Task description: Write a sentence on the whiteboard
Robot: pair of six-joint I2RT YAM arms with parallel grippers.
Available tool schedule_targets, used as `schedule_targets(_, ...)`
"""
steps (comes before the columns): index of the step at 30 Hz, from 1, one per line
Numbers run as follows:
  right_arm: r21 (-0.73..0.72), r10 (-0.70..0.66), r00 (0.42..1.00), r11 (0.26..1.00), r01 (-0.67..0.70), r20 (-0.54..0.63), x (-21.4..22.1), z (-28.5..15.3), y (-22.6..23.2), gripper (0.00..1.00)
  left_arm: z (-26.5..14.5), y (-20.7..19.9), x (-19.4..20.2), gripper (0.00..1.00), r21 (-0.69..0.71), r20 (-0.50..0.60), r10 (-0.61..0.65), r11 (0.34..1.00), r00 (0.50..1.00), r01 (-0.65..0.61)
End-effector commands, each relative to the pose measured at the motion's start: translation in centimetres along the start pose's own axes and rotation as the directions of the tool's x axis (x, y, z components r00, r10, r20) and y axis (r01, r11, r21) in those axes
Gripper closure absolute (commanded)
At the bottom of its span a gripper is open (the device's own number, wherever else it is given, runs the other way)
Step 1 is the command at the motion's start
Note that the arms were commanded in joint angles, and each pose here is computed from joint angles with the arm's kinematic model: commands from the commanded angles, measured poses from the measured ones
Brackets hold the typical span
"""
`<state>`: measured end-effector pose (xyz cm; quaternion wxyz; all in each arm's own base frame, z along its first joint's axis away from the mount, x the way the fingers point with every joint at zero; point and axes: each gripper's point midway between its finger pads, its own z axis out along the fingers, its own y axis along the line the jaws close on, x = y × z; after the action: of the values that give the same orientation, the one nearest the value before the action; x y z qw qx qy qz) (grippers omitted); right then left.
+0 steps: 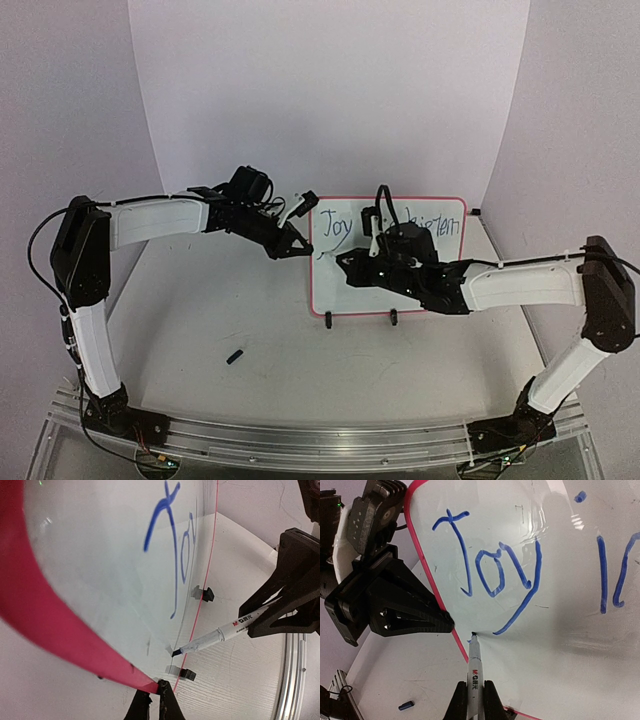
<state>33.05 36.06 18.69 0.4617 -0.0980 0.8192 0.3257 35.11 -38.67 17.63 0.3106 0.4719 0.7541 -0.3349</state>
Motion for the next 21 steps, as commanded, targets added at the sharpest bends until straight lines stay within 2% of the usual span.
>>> schedule_targets(1, -0.006, 0.005, 1.000, 1.000, -0.005, 0.028, -1.2, 1.1, 0.3, 1.00, 0.9, -0.9, 4.6, 1.00, -0.004, -0.172, 0.003, 1.000, 0.985, -0.004)
schedule_targets(21, 0.033, 0.029, 0.998, 0.999, -0.027, -0.059, 2.4, 0.8, -1.6, 1.00, 0.9, -0.9, 4.5, 1.00, -0.005, -0.171, 0.005, 1.000, 0.985, -0.006)
